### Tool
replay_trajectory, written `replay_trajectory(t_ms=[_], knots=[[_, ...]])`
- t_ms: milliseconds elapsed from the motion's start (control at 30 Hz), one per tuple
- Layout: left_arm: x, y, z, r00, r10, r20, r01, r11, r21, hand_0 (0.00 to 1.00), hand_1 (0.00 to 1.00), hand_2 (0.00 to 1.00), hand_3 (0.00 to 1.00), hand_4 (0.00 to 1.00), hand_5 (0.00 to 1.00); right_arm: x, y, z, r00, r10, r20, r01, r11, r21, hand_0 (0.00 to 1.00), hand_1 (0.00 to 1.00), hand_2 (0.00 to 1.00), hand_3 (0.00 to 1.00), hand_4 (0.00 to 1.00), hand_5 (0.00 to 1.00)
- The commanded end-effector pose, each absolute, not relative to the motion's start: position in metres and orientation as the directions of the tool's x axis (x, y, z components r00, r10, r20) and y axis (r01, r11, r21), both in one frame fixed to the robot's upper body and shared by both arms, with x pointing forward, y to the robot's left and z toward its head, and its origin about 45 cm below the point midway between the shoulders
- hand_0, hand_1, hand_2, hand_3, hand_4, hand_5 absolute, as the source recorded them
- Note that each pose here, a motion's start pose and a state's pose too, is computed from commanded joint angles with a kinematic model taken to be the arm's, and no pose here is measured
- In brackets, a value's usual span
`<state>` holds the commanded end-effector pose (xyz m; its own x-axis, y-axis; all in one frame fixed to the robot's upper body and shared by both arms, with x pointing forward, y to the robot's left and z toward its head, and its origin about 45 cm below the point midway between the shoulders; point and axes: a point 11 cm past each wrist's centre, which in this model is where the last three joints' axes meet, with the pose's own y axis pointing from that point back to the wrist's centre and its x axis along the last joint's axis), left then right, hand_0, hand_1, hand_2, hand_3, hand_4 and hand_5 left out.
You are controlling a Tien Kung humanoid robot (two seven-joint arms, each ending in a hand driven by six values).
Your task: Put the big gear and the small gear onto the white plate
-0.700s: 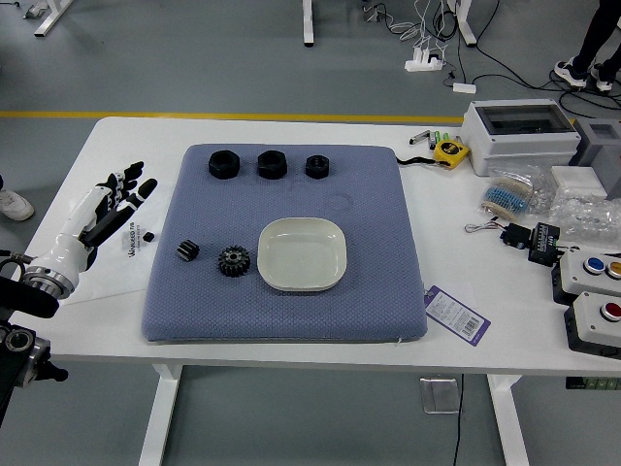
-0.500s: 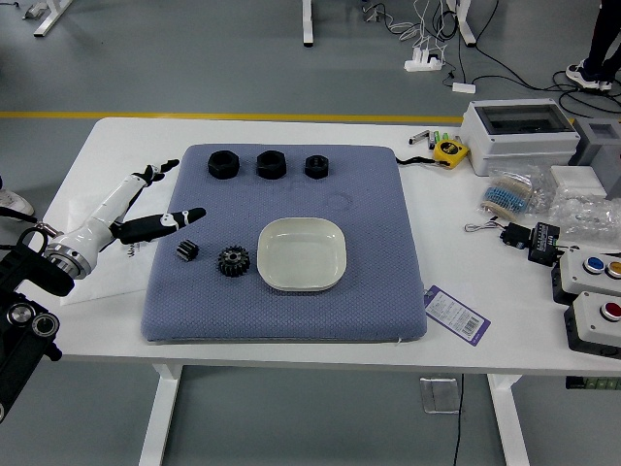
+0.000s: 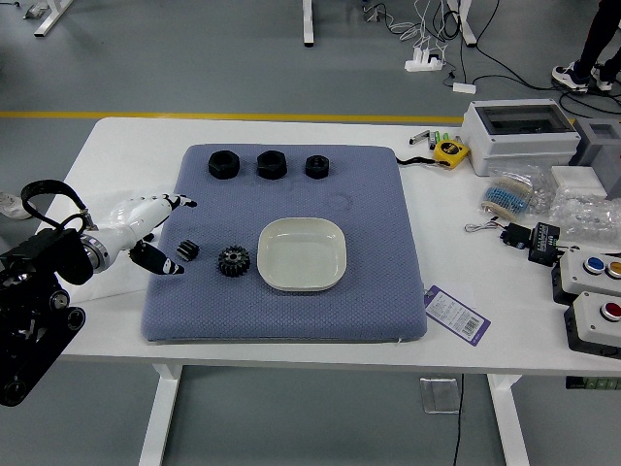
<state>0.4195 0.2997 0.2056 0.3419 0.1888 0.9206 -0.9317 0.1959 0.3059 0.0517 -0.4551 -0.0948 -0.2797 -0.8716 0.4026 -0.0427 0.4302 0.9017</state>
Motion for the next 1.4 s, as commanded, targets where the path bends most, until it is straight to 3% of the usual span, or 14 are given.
replay_trajectory(t_ms=[33, 600, 633, 800, 833, 1200, 1233, 1400], knots=[[0.421, 0.302, 0.204, 0.345, 0.201, 0.917, -0.932, 0.186, 0.31, 0.721, 0.753, 0.818, 0.827, 0.943, 0.11, 0.052, -0.455, -0.095, -0.279, -0.872, 0.403, -0.043, 0.43, 0.902, 0.682, 0.661, 0.733, 0.572, 0.795, 0.708], [0.428, 0.304, 0.182, 0.373, 0.261, 0.89, -0.926, 0.165, 0.339, 0.671, 0.712, 0.785, 0.795, 0.919, 0.132, 0.056, -0.455, -0.094, -0.272, -0.874, 0.402, -0.048, 0.43, 0.902, 0.682, 0.662, 0.732, 0.572, 0.796, 0.708], [0.429, 0.303, 0.181, 0.377, 0.258, 0.89, -0.924, 0.166, 0.344, 0.651, 0.7, 0.781, 0.726, 0.901, 0.144, 0.056, -0.455, -0.094, -0.271, -0.874, 0.402, -0.049, 0.43, 0.902, 0.682, 0.661, 0.732, 0.572, 0.797, 0.709], [0.433, 0.301, 0.182, 0.391, 0.234, 0.89, -0.918, 0.17, 0.359, 0.651, 0.7, 0.781, 0.726, 0.901, 0.144, 0.057, -0.455, -0.094, -0.271, -0.875, 0.402, -0.05, 0.43, 0.901, 0.682, 0.661, 0.732, 0.572, 0.797, 0.709], [0.434, 0.301, 0.182, 0.394, 0.229, 0.89, -0.917, 0.171, 0.361, 0.635, 0.686, 0.772, 0.68, 0.891, 0.143, 0.058, -0.455, -0.094, -0.271, -0.875, 0.402, -0.05, 0.43, 0.901, 0.682, 0.662, 0.732, 0.572, 0.797, 0.709], [0.438, 0.297, 0.182, 0.4, 0.22, 0.89, -0.913, 0.18, 0.366, 0.605, 0.675, 0.758, 0.653, 0.881, 0.153, 0.058, -0.455, -0.094, -0.271, -0.874, 0.403, -0.051, 0.431, 0.901, 0.683, 0.661, 0.732, 0.573, 0.797, 0.709], [0.439, 0.297, 0.182, 0.401, 0.221, 0.889, -0.912, 0.181, 0.367, 0.559, 0.617, 0.689, 0.618, 0.861, 0.162, 0.058, -0.455, -0.094, -0.27, -0.875, 0.403, -0.051, 0.431, 0.901, 0.682, 0.662, 0.732, 0.573, 0.797, 0.709], [0.438, 0.295, 0.178, 0.413, 0.215, 0.885, -0.907, 0.183, 0.379, 0.559, 0.617, 0.689, 0.618, 0.861, 0.162, 0.057, -0.455, -0.094, -0.271, -0.874, 0.403, -0.049, 0.43, 0.901, 0.682, 0.662, 0.732, 0.573, 0.797, 0.709]])
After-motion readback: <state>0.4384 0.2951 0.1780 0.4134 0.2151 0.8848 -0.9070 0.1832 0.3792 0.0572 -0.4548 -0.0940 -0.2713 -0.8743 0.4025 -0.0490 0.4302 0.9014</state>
